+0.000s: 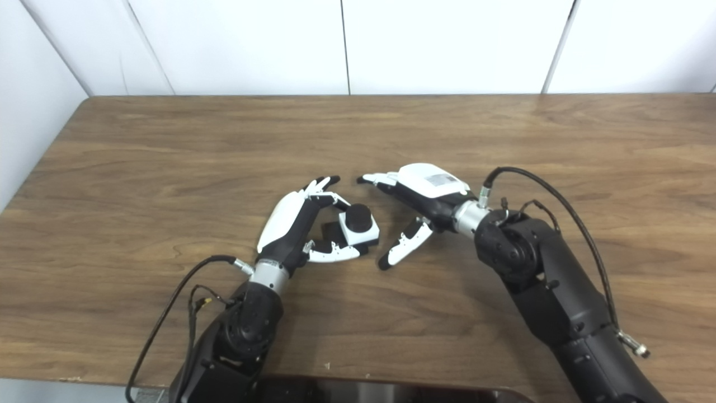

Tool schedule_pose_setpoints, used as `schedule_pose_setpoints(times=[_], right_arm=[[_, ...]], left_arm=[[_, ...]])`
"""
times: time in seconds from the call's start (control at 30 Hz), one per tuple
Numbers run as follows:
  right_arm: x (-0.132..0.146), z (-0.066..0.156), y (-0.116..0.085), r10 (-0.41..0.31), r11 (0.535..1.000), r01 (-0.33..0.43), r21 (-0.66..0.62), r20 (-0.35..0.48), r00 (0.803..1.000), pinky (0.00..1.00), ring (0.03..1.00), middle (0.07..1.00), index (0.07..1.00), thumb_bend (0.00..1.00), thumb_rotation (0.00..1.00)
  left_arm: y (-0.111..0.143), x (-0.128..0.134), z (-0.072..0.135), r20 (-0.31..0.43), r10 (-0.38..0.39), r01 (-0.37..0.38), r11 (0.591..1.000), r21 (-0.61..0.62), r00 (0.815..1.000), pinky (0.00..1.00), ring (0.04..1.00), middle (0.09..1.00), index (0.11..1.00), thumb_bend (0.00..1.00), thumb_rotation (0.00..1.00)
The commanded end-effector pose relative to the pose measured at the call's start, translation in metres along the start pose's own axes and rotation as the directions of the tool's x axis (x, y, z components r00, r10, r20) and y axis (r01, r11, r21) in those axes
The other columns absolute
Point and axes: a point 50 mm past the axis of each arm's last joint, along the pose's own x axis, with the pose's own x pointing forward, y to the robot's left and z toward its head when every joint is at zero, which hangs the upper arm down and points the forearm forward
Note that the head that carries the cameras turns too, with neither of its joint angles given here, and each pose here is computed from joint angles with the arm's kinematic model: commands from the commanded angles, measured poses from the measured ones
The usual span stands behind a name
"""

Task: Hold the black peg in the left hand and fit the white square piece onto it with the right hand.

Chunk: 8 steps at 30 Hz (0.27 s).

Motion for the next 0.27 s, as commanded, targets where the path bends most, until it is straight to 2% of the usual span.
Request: schedule_pose_setpoints(times=[0.0, 0.13, 0.23], right_arm=[[0.000, -0.002, -0.014, -0.080, 0.997, 0.080, 0.009, 0.003, 0.997, 0.93, 0.938, 0.932, 0.929, 0.93, 0.38], [-0.004, -0.010, -0.009, -0.098, 0.995, 0.098, 0.030, -0.022, 0.995, 0.94, 0.940, 0.934, 0.943, 0.93, 0.39], [-0.009, -0.021, -0.009, -0.144, 0.988, 0.147, 0.054, -0.063, 0.988, 0.93, 0.932, 0.938, 0.968, 0.94, 0.41]], left_arm=[[0.002, 0.002, -0.005, -0.024, -0.006, 0.006, 1.000, 0.012, 1.000, 1.00, 1.000, 0.954, 0.487, 0.52, 0.08], [0.003, 0.002, -0.005, -0.021, -0.003, 0.004, 1.000, 0.014, 1.000, 1.00, 1.000, 0.955, 0.488, 0.52, 0.08], [0.004, 0.003, -0.004, -0.023, -0.003, 0.003, 1.000, 0.014, 1.000, 1.00, 1.000, 0.956, 0.488, 0.52, 0.08]])
